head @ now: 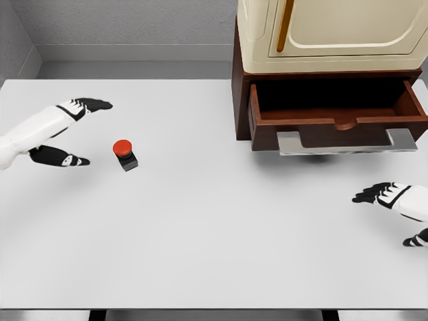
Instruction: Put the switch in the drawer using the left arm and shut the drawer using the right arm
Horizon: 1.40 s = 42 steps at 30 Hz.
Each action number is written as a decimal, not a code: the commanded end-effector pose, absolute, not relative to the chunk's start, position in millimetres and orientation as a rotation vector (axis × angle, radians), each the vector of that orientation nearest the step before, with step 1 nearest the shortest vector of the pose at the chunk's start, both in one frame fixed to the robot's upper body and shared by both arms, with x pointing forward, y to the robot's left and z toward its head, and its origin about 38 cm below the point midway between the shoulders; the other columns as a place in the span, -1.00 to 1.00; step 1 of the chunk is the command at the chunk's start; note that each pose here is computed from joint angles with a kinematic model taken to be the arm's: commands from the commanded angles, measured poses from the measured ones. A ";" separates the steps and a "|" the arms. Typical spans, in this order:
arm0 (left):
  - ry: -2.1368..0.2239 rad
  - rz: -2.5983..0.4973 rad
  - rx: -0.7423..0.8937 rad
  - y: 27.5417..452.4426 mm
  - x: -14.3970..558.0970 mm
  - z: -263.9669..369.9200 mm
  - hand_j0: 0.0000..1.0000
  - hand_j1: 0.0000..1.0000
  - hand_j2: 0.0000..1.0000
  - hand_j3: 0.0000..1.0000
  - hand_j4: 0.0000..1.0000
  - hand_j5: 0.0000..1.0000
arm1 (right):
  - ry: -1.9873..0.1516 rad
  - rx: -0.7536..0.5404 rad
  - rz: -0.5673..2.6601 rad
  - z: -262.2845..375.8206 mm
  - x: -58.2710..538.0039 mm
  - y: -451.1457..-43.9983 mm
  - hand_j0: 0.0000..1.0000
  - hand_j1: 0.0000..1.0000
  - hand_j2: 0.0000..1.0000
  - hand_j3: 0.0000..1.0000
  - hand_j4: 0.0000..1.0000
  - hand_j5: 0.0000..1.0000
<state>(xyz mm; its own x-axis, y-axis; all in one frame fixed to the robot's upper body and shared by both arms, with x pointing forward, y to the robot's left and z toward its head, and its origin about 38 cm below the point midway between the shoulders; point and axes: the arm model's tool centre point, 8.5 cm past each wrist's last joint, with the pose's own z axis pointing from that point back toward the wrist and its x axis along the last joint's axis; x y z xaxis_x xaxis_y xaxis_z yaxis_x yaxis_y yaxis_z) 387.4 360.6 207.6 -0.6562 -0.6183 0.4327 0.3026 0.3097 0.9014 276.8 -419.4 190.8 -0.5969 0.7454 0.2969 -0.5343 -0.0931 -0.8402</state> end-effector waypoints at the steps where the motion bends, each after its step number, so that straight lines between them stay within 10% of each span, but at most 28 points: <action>1: -1.847 -1.360 0.219 363.5 387.0 215.1 1.00 1.00 1.00 1.00 1.00 1.00 | -1.275 -0.249 1.818 190.7 276.8 -418.8 1.00 1.00 1.00 1.00 1.00 1.00; 11: -1.806 -1.169 -0.135 345.7 383.6 191.4 1.00 1.00 1.00 1.00 1.00 1.00 | -1.289 -0.284 1.800 197.6 278.0 -424.1 0.97 0.97 0.97 0.97 0.97 0.97; 13: -1.705 -1.034 -0.196 336.7 392.4 171.1 1.00 1.00 1.00 1.00 1.00 1.00 | -1.307 -0.288 1.759 194.1 273.9 -426.7 0.25 0.25 0.25 0.25 0.25 0.25; 16: -1.629 -0.879 -0.256 341.7 402.2 155.5 1.00 1.00 1.00 1.00 1.00 1.00 | -1.373 -0.362 1.613 205.0 260.0 -449.1 -0.10 -0.10 -0.10 -0.10 -0.10 -0.10; 42: -1.617 -0.723 -0.226 338.0 416.4 65.1 1.00 1.00 1.00 1.00 1.00 1.00 | -1.476 -0.327 1.483 197.8 253.9 -444.7 0.08 0.08 0.08 0.08 0.08 0.08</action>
<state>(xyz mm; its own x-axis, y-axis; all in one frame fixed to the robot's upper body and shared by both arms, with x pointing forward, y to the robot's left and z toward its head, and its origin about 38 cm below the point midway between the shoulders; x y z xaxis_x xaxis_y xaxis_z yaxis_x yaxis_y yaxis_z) 417.8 338.0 71.0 -0.2052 -0.2519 0.9457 0.5334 0.7814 0.3239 253.4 -445.1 196.8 -0.4833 0.7647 0.4262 -0.4357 0.2122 -0.8747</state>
